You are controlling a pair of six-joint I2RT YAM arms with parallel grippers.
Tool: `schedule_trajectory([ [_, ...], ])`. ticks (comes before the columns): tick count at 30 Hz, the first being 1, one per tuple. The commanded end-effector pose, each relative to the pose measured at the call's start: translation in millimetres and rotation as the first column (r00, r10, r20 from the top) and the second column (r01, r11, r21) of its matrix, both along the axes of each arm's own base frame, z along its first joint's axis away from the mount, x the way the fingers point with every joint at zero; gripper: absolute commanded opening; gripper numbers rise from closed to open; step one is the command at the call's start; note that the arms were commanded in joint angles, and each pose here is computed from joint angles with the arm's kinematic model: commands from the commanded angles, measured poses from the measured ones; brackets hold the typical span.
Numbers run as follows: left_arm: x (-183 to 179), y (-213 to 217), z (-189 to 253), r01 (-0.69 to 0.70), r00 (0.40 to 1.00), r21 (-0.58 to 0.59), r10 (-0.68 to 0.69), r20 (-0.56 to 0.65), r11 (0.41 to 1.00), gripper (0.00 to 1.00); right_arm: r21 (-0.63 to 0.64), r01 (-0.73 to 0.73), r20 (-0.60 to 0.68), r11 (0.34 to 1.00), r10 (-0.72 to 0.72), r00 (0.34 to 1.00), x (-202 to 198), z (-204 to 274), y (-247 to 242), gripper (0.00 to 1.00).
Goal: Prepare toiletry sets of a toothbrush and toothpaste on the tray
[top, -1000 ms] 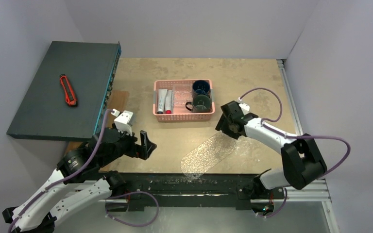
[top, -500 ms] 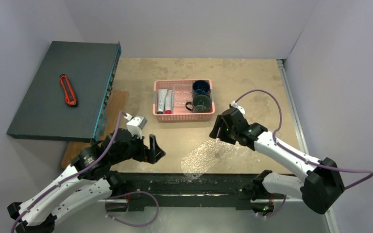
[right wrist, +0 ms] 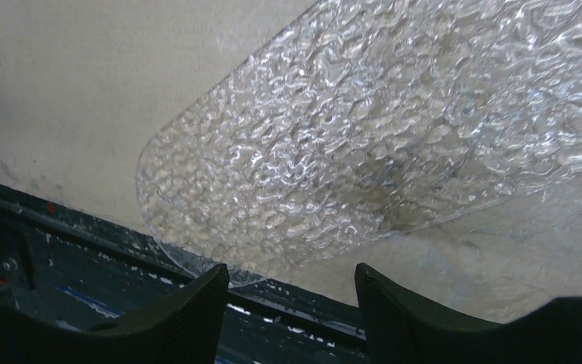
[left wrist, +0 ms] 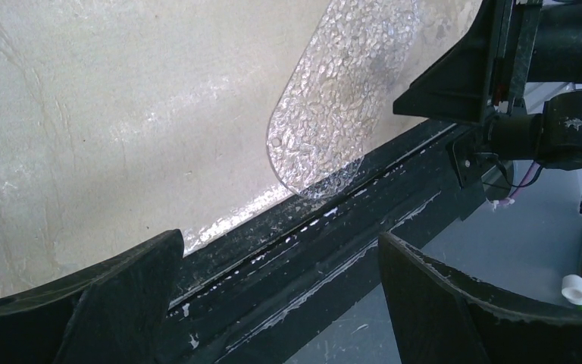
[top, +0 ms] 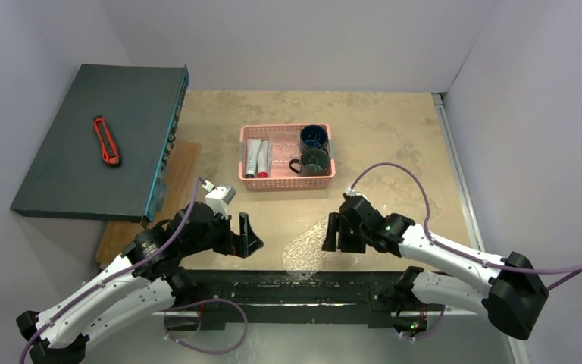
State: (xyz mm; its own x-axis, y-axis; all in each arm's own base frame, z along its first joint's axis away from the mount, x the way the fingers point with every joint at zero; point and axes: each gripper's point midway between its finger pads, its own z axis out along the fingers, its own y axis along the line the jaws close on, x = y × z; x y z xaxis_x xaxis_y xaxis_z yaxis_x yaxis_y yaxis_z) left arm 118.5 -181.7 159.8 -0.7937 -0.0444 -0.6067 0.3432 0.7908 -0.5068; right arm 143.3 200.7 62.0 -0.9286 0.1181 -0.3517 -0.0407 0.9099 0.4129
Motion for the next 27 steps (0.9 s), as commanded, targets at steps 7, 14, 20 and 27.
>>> schedule_trajectory([
  [7,4.7,-7.9,12.8,0.008,0.999,-0.049,-0.006,0.038,0.999,0.99,0.016,-0.062,-0.077,0.998,0.063,0.995,-32.4,-19.5,11.7,0.65],
  [14,5.4,-2.5,14.1,-0.010,0.998,-0.052,0.013,0.058,0.999,0.99,0.035,-0.065,-0.089,0.997,0.068,0.994,-34.3,-29.3,25.1,0.65],
  [20,4.9,-1.2,11.8,-0.012,0.998,-0.045,0.014,0.055,0.999,0.99,0.043,-0.066,-0.094,0.997,0.069,0.993,-32.8,-35.3,38.0,0.66],
  [27,8.5,3.9,9.7,-0.036,0.997,-0.026,0.038,0.070,0.999,0.99,0.058,-0.092,-0.093,0.994,0.097,0.991,-29.3,-36.9,63.2,0.66],
])
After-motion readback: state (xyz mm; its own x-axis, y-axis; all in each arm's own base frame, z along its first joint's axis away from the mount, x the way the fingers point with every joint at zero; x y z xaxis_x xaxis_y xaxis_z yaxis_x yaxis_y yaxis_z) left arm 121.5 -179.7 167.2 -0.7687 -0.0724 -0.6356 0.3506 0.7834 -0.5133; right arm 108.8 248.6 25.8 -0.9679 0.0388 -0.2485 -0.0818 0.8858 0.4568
